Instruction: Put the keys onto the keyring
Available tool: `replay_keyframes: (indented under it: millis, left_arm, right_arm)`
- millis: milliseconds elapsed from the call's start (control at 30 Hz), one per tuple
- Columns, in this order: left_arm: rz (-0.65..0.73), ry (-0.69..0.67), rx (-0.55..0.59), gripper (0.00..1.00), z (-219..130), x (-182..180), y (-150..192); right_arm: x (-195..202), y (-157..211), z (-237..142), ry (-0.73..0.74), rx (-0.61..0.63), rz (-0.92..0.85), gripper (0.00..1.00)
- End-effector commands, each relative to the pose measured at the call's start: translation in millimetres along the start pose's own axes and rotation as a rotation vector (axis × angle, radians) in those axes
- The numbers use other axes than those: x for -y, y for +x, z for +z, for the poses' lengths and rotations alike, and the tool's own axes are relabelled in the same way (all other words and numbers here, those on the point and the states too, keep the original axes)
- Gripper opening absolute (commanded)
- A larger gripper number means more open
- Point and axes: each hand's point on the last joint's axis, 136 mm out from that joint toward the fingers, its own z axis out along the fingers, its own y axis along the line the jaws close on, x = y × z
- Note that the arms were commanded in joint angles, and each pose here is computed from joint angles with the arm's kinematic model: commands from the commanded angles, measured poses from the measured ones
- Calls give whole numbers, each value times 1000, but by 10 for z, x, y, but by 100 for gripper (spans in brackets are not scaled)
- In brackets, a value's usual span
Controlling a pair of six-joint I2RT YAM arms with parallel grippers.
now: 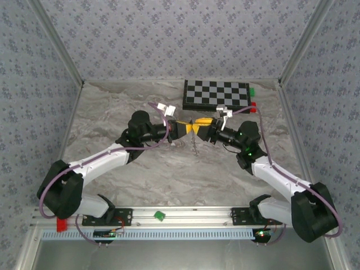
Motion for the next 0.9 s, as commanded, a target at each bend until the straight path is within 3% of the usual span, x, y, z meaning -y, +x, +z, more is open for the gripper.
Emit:
replay_keyframes:
  millis: [0,567,867]
  left_arm:
    - [83,35,42,0,-44,235,-198]
    - [103,7,45,0,-80,231,-213]
    - [107,8,35,0,-68,238,-201]
  right_arm:
    - [-1,-87,-84,37,34,-28,48]
    - [89,-25,-149,121,-5,-72,50]
    - [61,12,-98,104,-29,-75,41]
